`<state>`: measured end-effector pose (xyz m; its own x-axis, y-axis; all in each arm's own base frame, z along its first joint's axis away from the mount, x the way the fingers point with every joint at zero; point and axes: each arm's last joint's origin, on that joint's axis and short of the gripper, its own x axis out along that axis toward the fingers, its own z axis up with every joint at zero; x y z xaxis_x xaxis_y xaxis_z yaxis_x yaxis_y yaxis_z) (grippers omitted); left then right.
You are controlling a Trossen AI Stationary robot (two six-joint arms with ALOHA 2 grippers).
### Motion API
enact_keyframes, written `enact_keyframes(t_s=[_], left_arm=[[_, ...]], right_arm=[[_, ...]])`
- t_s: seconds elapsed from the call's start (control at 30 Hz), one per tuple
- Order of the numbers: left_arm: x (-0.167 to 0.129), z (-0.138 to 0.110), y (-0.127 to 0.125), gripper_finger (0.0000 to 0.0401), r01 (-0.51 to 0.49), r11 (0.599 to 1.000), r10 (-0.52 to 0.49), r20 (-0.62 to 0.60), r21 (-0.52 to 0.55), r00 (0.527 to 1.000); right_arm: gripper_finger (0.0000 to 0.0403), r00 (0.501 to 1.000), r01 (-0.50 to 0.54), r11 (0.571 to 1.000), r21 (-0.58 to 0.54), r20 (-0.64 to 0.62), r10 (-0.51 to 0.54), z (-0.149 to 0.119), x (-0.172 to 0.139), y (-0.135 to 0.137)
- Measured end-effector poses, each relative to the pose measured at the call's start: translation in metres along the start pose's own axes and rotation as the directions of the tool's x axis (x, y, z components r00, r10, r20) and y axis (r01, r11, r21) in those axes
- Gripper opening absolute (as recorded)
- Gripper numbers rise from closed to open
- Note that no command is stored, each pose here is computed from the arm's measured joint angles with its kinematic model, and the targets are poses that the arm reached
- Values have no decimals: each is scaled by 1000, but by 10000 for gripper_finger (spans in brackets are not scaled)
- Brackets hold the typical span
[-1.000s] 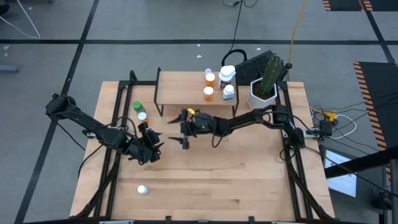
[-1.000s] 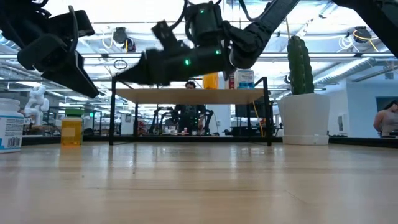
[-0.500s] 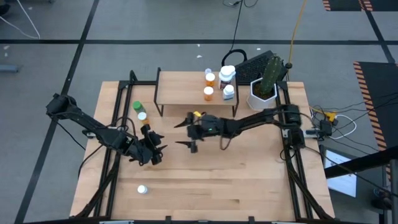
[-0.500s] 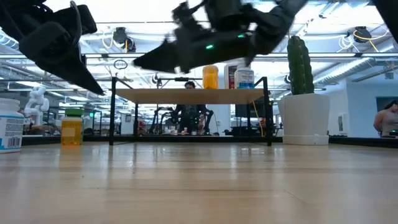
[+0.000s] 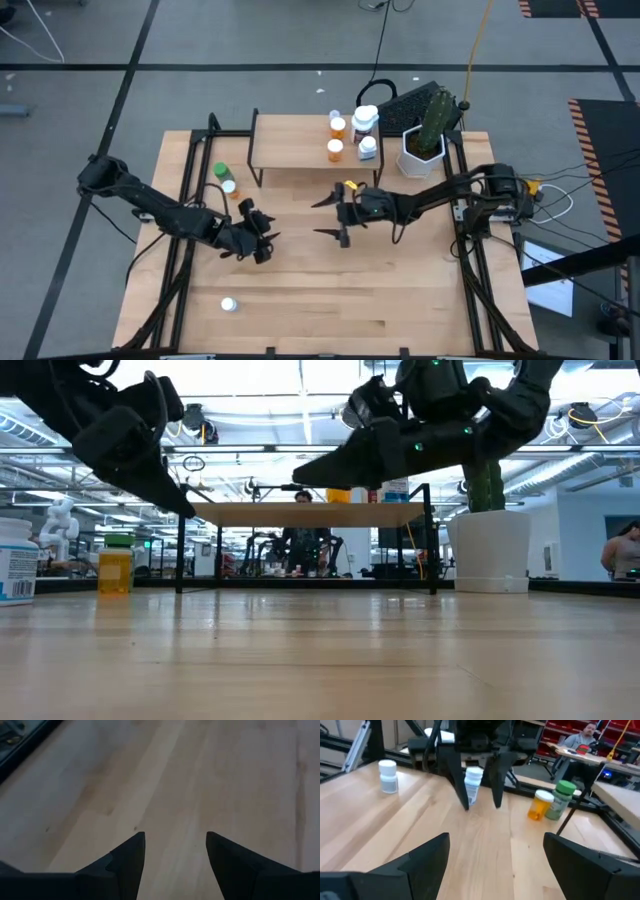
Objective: Pick and place medicine bottles onto shelf by color
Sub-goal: Put the white and blue medicine bottle on the shelf
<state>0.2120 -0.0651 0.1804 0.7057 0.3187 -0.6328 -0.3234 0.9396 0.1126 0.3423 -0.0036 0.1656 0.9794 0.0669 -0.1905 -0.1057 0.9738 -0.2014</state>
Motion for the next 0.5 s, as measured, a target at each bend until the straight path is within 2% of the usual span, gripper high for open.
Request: enact_keyframes(t_s=[0.2,0.33,0.5], left_arm=[[-11,18,6,211,73,997,-72,-34,22,997],[-26,27,11,212,80,997,-77,-141,15,987],[-35,20,18,219,71,997,-69,-299,-6,952]], right_arm=[[314,997,-62,998,2,-40,62,-7,-2,3],[314,997,-64,998,-19,-49,63,-7,-2,3],[314,997,-68,997,-21,-38,67,-6,-2,3]])
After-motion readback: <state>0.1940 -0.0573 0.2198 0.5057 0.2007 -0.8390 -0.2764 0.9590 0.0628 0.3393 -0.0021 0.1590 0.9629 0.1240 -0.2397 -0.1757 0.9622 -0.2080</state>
